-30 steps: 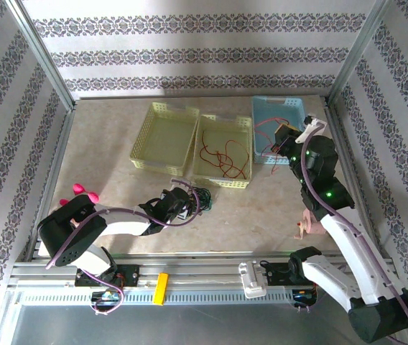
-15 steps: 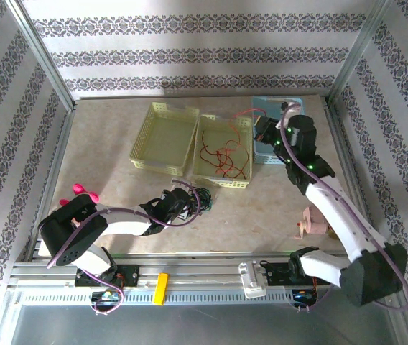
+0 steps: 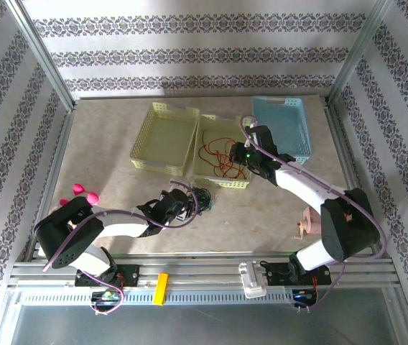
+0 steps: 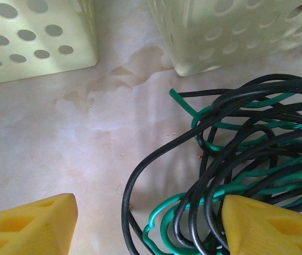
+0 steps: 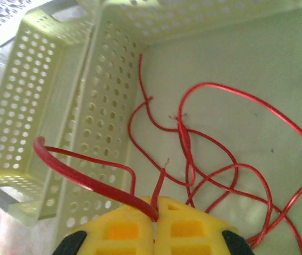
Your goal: Untangle the cables
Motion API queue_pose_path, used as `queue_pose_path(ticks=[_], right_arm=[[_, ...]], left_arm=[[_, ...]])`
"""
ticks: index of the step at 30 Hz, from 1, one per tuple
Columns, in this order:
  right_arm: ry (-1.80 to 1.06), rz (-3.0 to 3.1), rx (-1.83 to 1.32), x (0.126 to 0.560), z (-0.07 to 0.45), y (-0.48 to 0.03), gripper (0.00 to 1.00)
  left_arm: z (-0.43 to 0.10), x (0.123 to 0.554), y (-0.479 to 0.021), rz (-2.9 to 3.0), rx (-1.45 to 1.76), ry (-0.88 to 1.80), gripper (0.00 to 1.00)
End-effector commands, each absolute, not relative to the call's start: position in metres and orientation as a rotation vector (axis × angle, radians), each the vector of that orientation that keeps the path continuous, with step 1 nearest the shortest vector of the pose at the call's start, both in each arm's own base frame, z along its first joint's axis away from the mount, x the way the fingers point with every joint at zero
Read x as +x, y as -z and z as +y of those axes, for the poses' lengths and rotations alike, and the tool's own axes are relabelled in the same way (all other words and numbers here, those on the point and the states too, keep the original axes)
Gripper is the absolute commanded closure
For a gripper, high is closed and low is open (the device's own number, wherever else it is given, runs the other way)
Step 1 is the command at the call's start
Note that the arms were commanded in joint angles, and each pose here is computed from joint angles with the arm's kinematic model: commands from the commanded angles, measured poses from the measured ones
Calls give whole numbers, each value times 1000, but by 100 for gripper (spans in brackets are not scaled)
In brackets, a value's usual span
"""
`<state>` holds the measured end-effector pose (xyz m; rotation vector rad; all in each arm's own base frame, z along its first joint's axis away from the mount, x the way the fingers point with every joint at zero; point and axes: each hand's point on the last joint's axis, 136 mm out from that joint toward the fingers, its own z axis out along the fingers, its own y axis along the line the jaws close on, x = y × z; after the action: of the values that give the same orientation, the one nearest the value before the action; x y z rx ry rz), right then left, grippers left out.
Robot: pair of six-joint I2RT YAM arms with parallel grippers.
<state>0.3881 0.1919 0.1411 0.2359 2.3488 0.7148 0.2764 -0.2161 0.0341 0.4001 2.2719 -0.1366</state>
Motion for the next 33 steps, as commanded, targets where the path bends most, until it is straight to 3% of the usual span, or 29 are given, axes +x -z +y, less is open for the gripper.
queue_pose_path(ticks=[1, 3, 4, 12, 18, 28, 33], right_arm=[[-683, 2406, 318, 387, 185, -122, 91], [-687, 2421, 325, 387, 186, -119, 71], [-683, 2425, 331, 387, 185, -119, 66], [-527, 2357, 340, 379, 155, -151, 53], [-521, 2311, 227, 359, 152, -171, 51], [-849, 2495, -524, 251, 263, -129, 54], [-902, 2597, -687, 225, 285, -103, 55]], left_arm=[[-210, 264, -25, 2297, 449, 99, 28], [-210, 264, -25, 2296, 446, 99, 28], [-210, 265, -26, 2295, 444, 98, 28], [-208, 265, -28, 2288, 427, 94, 28], [-209, 266, -29, 2286, 430, 99, 28], [-211, 266, -29, 2285, 441, 105, 28], [-213, 266, -29, 2285, 451, 111, 28]])
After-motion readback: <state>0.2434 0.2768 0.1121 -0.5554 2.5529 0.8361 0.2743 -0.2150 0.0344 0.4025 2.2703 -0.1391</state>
